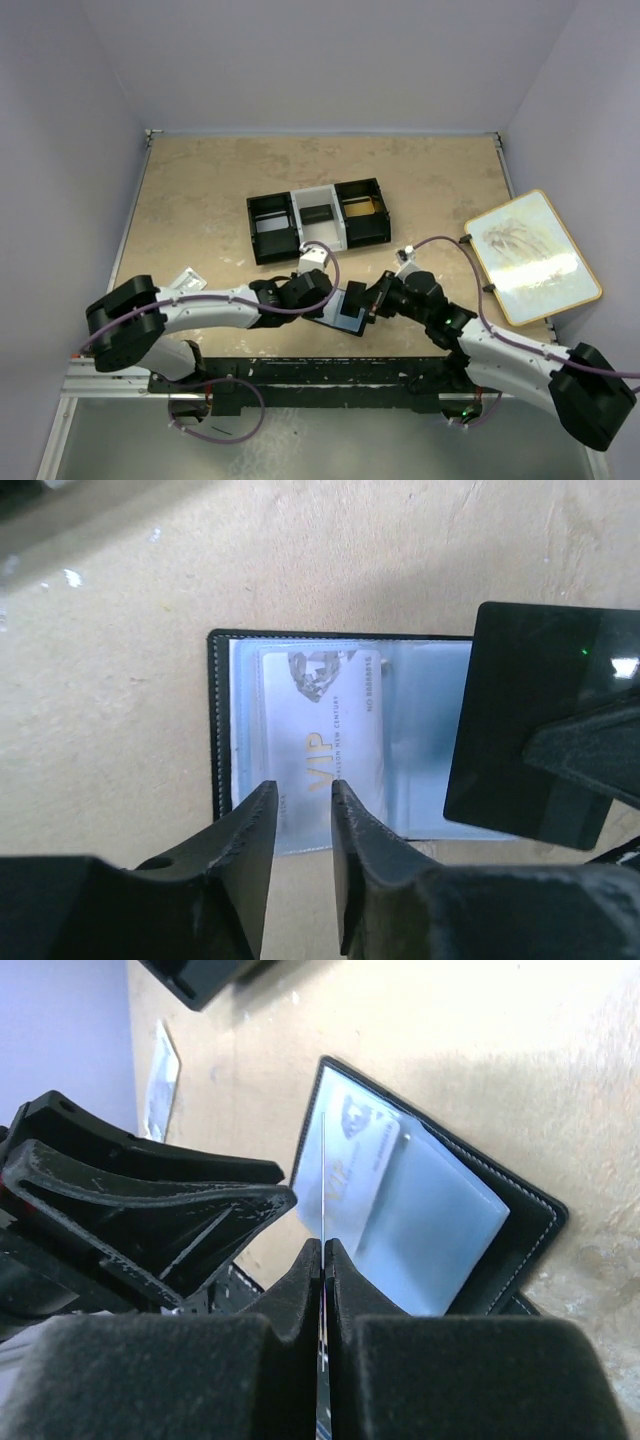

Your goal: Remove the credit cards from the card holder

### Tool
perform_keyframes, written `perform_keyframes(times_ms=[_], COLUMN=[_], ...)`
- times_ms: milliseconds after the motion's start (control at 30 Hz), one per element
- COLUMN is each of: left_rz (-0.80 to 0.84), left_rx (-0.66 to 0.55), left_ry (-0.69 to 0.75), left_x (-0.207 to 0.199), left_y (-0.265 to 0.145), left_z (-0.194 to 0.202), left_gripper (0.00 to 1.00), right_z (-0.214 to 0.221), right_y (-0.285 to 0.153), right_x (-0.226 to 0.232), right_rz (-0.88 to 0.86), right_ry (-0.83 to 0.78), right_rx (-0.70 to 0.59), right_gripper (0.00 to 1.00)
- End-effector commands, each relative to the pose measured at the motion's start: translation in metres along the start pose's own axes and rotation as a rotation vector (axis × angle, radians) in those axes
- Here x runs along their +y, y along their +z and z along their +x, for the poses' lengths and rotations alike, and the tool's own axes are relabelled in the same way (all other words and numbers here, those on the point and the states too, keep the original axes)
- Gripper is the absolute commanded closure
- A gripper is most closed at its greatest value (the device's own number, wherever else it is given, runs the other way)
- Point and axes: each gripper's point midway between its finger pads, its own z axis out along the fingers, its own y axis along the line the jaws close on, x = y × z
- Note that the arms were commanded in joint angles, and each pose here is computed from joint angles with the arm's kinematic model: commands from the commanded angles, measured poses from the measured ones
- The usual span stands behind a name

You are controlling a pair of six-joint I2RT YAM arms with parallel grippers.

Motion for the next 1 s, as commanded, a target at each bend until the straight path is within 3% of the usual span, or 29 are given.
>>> perform_keyframes(times_ms=[0, 133, 300, 500, 700, 967], left_rz=[-0.018, -0.068, -0.168, -0.369, -0.454, -0.486], left_rx=[-0.097, -0.143, -0.195, -0.15, -0.234, -0.388], left_ry=[-0.022, -0.01, 0.027, 0.004, -0.094, -0.17], left_x=[0.006, 0.022, 0.046, 0.113, 0.176, 0.195], left_y=[-0.026, -0.047, -0.08, -0.105, -0.133, -0.156], left_z=[-0.031, -0.057, -0.098, -0.119, -0.138, -0.145], left_gripper=[0.69, 0.41, 0.25, 0.22, 0.22, 0.22], right_z=[-0.03, -0.048, -0.066, -0.077, -0.067, -0.082], right_y=[-0.007, -0.016, -0.028, -0.037, -0.039, -0.034], right_x=[0.027, 0.042, 0.067, 0.093, 0.116, 0.136], right_rz=[-0.063, -0.106, -0.196, -0.285, -0.396, -0.392], right_ry=[-0.106, -0.196, -0.352, -0.534, -0.712, -0.906], right_rx=[-0.123, -0.21, -0.301, -0.367, -0.327, -0.357], right_gripper=[1.0, 1.0, 1.0, 1.0, 1.0, 1.0])
